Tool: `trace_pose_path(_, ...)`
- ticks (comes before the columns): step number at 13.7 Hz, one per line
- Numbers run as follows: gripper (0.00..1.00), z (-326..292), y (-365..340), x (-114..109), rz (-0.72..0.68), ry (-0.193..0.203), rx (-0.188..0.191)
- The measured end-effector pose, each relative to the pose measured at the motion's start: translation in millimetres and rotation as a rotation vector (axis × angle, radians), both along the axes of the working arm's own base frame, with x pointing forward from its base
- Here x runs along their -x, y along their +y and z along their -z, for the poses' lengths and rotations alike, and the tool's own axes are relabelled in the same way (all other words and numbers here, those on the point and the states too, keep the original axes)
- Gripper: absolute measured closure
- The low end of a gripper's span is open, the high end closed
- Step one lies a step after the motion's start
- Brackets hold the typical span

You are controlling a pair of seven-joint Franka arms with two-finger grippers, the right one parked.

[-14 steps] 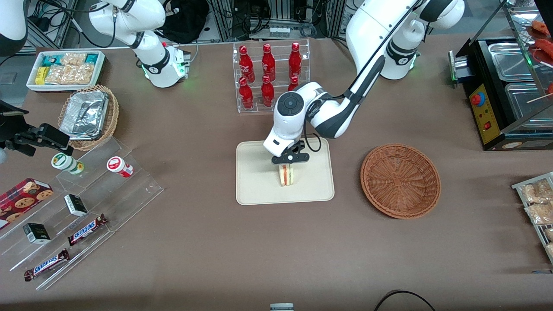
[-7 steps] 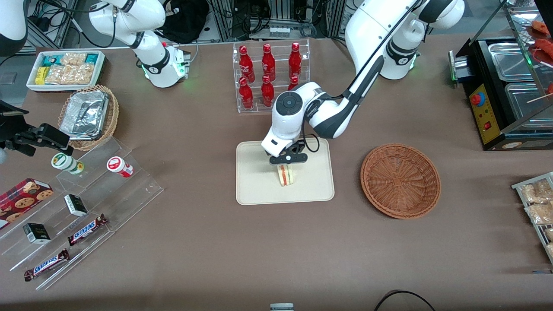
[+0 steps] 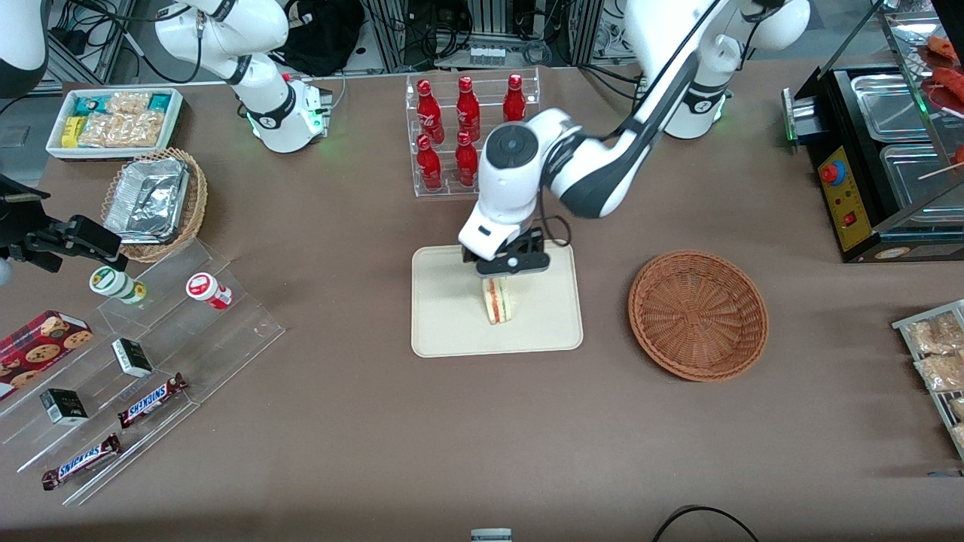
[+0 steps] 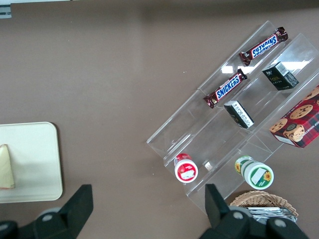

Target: Place sandwich from basket to tray

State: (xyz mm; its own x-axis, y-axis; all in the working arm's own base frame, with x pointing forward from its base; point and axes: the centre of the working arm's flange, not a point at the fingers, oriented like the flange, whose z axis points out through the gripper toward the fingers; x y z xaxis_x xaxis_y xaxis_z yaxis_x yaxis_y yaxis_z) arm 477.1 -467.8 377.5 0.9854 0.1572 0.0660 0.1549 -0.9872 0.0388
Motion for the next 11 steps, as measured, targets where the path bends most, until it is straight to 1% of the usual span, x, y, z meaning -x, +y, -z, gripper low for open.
trace_pose_path(2,0.0,-39,27,-8,-0.042,-0.014,-0.026)
trace_pose_path(5,0.0,-86,78,-18,-0.122,0.004,-0.095)
trace_pose_path(8,0.0,-130,145,-37,-0.203,0.0,-0.127)
trace_pose_path(9,0.0,-144,171,-43,-0.203,0.005,-0.139)
trace_pose_path(11,0.0,-169,225,-50,-0.185,0.041,-0.167)
